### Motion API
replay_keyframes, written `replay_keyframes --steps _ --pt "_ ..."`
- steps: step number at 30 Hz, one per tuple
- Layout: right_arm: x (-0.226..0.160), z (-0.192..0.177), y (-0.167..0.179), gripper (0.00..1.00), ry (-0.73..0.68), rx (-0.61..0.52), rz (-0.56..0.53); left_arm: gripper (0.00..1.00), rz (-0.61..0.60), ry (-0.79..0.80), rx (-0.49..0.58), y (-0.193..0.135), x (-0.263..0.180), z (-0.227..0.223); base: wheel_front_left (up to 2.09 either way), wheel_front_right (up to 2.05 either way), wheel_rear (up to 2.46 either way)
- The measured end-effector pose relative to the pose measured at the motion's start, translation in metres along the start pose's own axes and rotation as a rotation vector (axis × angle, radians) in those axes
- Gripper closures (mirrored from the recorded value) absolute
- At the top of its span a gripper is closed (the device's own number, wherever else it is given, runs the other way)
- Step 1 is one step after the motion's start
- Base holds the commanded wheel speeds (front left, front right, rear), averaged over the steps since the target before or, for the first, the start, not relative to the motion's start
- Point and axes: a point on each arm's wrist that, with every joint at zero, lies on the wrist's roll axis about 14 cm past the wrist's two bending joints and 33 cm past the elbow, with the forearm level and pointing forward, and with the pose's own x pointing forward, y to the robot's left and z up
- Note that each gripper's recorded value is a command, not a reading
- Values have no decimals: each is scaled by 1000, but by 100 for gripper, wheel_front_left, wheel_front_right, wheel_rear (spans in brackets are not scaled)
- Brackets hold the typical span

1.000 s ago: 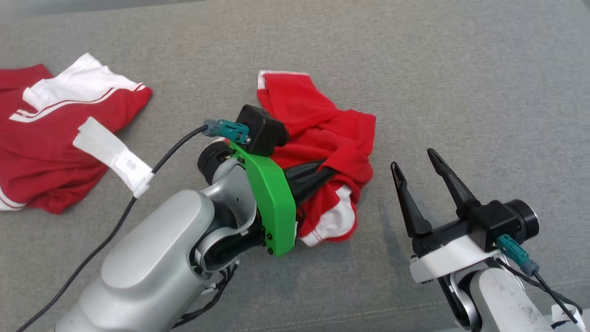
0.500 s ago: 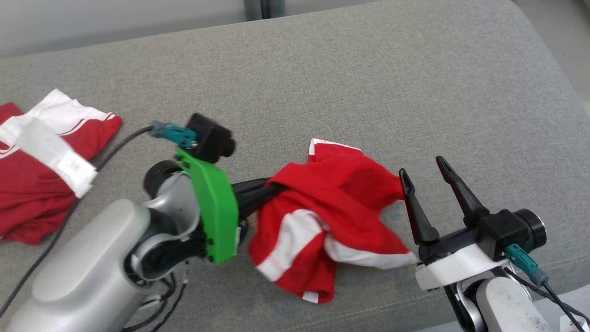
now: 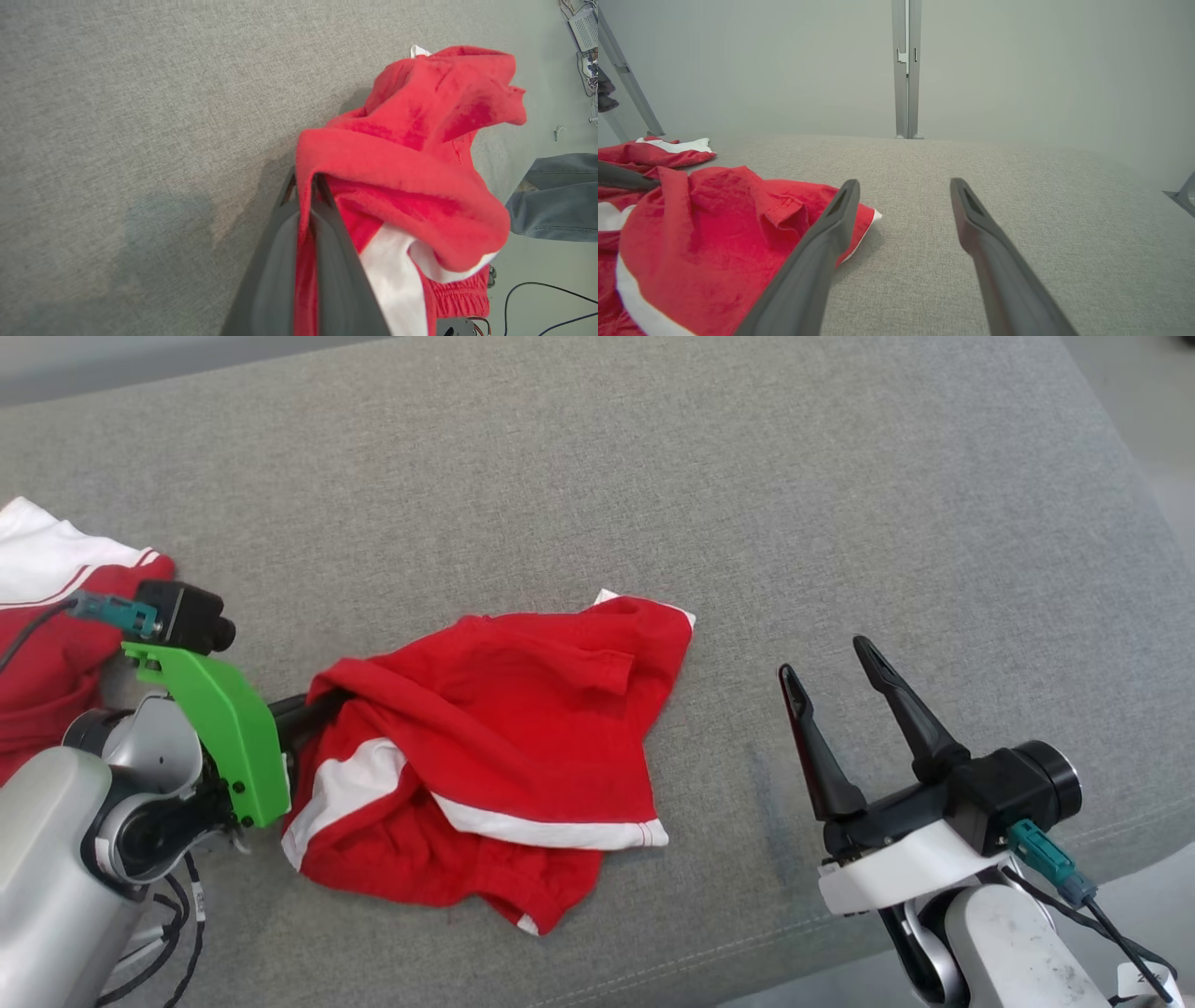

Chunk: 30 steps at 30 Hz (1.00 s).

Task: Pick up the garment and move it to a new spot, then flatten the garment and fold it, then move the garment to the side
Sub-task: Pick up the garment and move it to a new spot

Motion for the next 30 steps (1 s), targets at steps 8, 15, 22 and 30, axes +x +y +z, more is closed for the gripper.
replay_keyframes --steps 8,15,22,30 --pt "-1 -11 -7 0 35 -2 -23 75 -19 -36 43 -9 28 16 0 0 0" --pt "-2 -11 -2 0 36 -5 -2 0 58 -98 87 2 33 26 0 0 0" --pt "-3 -15 18 0 47 4 69 0 162 -120 144 20 22 24 0 0 0" --pt "-29 -55 61 0 185 52 213 0 248 -365 175 16 -5 62 0 0 0"
